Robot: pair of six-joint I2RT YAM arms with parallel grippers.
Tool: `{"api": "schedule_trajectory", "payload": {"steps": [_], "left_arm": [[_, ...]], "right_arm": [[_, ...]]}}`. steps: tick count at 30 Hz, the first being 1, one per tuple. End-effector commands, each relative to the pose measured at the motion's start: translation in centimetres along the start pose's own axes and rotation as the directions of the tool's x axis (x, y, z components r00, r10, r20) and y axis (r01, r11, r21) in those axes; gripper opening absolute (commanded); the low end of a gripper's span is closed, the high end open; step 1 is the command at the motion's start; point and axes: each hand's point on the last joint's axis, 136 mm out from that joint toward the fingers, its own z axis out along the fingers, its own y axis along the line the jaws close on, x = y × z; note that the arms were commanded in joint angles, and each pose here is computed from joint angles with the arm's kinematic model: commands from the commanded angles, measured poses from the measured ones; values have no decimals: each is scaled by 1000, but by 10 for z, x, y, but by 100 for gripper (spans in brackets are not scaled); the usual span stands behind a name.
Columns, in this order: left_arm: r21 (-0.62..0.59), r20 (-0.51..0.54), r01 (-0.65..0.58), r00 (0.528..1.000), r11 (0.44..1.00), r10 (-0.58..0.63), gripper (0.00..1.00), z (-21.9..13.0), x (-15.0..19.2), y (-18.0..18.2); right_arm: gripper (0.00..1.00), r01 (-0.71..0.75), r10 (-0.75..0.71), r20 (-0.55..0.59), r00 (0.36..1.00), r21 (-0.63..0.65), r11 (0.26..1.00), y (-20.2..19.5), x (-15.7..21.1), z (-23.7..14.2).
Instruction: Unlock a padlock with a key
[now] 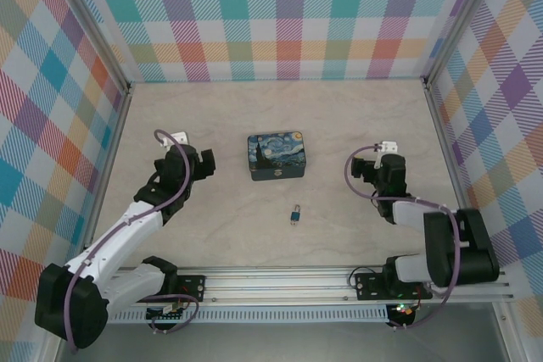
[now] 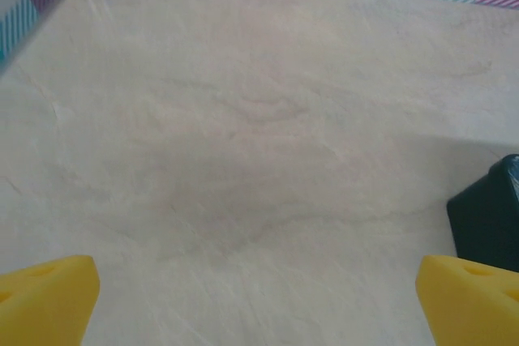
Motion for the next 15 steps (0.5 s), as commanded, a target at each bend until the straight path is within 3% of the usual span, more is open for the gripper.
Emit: {"api": "schedule_trajectory", "payload": {"steps": [1, 6, 15], "left_arm": [[-73, 119, -129, 983, 989, 137, 100, 5, -15, 11], [-86, 95, -185, 977, 979, 193, 100, 24, -1, 16], [-26, 146, -96, 984, 995, 98, 100, 61, 15, 24]], "right_arm": [[100, 9, 0, 188, 982, -45, 999, 1, -30, 5], [100, -16, 21, 102, 995, -49, 999, -3, -26, 25], [100, -29, 34, 98, 995, -58, 998, -5, -26, 24]]}}
